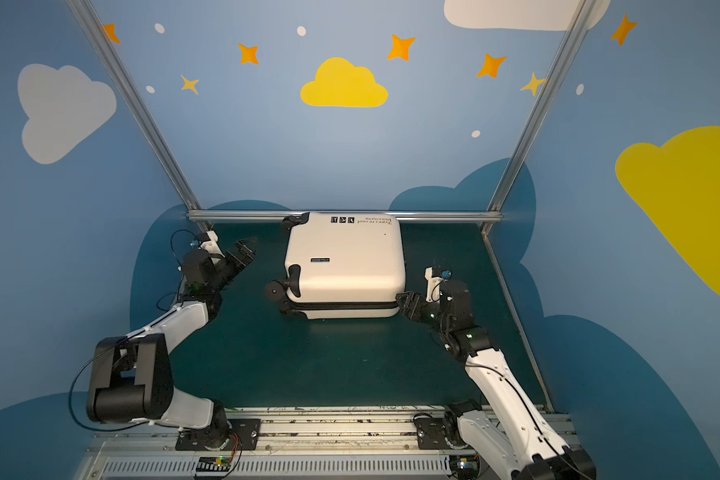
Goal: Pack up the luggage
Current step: 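Release the closed lid and draw both grippers back beside the suitcase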
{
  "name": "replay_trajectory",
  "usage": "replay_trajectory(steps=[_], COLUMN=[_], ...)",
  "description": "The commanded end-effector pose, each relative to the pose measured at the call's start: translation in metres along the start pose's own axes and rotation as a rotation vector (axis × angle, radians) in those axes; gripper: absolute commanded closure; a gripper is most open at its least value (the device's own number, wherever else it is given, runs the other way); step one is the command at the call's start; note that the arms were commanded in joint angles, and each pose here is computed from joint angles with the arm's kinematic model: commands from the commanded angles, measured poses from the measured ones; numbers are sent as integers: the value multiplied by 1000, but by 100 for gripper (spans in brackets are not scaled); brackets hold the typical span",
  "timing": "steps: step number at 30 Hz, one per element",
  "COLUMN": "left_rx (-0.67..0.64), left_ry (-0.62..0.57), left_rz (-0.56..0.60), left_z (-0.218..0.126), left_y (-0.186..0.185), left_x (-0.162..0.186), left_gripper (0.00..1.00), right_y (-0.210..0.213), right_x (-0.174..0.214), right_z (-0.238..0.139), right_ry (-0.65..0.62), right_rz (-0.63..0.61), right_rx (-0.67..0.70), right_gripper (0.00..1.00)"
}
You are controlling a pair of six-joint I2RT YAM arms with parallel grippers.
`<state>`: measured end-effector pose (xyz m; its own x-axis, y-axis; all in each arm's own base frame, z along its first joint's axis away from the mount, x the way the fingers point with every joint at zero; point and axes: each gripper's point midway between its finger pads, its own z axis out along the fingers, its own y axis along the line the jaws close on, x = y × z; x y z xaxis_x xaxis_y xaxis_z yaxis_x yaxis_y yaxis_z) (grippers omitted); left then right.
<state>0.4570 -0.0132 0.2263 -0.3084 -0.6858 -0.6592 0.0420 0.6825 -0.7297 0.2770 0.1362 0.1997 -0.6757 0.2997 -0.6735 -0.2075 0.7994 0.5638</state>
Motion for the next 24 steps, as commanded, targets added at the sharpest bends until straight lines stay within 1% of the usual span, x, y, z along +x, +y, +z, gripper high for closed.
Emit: replay_trajectory(steps=[1, 4, 7, 10, 13, 17, 21, 24], left_rx=[4, 31, 52, 62, 11, -72, -145, -179], left_ry=[61, 107, 164, 246, 332, 450, 574, 628], left_rz=[59, 96, 144, 185, 211, 218, 253, 287], left_z=[-4, -6, -5, -2, -2, -4, -8, -11], left_y=[-6, -14, -24, -29, -22, -12, -5, -3], left_x=[4, 6, 8, 13, 20, 29, 45, 57], left_gripper=[1, 1, 1, 1, 1, 1, 1, 1], right_y=[-11, -11, -10, -13, -16, -21, -28, -32], right_x=[12, 13, 19, 30, 43, 54, 64, 73], right_z=[-6, -11, -6, 4, 15, 23, 32, 38], right_ry=[-18, -14, 33, 101, 150, 164, 176, 192], right_rz=[32, 49, 66, 94, 109, 114, 123, 128], right_rx=[30, 40, 43, 52, 62, 75, 87, 90], right_gripper=[33, 32, 32, 32, 33, 34, 34, 34])
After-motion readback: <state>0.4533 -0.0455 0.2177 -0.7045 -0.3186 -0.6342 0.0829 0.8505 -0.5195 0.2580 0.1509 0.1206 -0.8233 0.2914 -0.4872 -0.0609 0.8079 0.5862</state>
